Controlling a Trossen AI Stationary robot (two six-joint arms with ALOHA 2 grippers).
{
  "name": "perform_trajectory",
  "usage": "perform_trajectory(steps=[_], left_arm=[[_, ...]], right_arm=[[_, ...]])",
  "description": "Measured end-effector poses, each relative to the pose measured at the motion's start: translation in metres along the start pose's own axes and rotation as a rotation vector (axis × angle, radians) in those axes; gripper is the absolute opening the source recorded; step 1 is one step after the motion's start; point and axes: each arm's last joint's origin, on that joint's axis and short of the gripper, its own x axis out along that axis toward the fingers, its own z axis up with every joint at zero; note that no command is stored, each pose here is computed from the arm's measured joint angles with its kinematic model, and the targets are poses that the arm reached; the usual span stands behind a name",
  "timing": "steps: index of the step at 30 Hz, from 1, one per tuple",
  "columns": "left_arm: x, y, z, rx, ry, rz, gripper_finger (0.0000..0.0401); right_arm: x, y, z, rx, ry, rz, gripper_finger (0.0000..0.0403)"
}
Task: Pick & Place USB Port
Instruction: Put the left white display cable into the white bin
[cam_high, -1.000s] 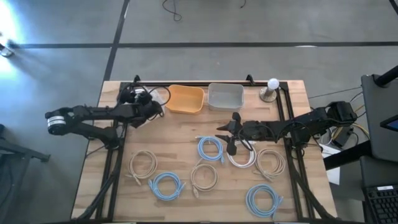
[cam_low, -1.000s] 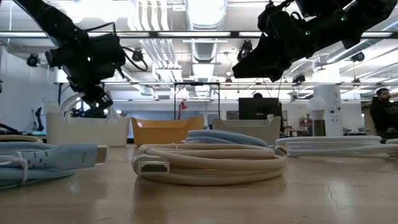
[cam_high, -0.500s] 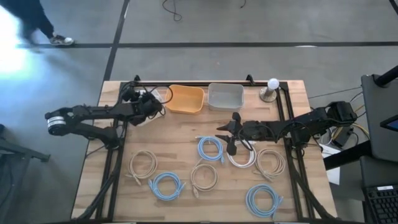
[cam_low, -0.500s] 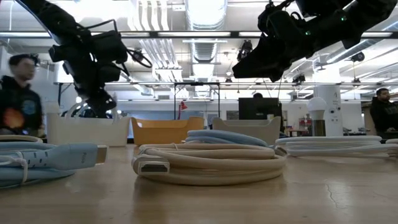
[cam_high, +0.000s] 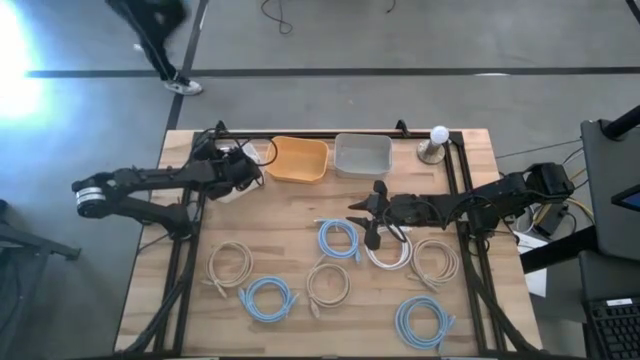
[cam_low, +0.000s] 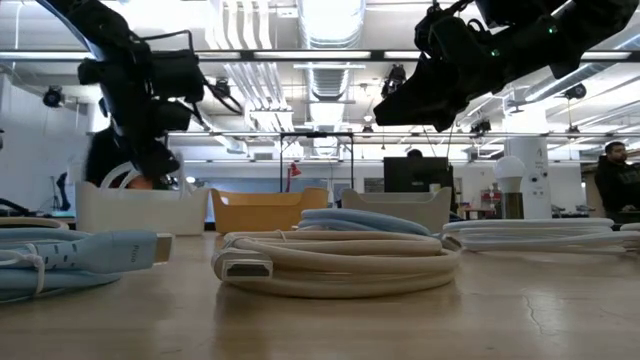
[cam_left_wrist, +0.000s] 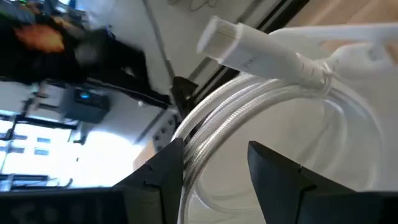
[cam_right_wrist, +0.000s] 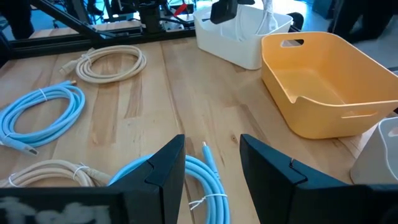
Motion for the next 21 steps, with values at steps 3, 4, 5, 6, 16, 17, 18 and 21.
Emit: perform_trajectory(steps=[3,4,5,6,16,17,18,21], left_arm=[[-0.004,0.002,0.006,-0.002,0.007,-0.05,0.0165],[-0.005,0.003,0.007,0.002,0.012,-0.063,0.0165],[-0.006,0.004,0.009,0.003,0.015,-0.073,0.0165],[-0.007,0.005,0.011,0.004,0.018,-0.082,0.0165],[-0.017,0.015,0.012,0.091,0.133,-0.205,0.0165],[-0.019,0.016,0.013,0.093,0.14,-0.214,0.0165],[-0.02,0.018,0.014,0.094,0.146,-0.222,0.0165],[-0.026,0.024,0.02,0.115,0.157,-0.24,0.0165]], right_arm=[[0.0,0.0,0.0,0.0,0.0,0.0,0.015],[0.0,0.0,0.0,0.0,0.0,0.0,0.015],[0.0,0.0,0.0,0.0,0.0,0.0,0.015],[0.0,0.0,0.0,0.0,0.0,0.0,0.015],[0.0,0.0,0.0,0.0,0.0,0.0,0.015],[0.0,0.0,0.0,0.0,0.0,0.0,0.015],[0.0,0.0,0.0,0.0,0.0,0.0,0.015],[0.0,0.0,0.0,0.0,0.0,0.0,0.015]])
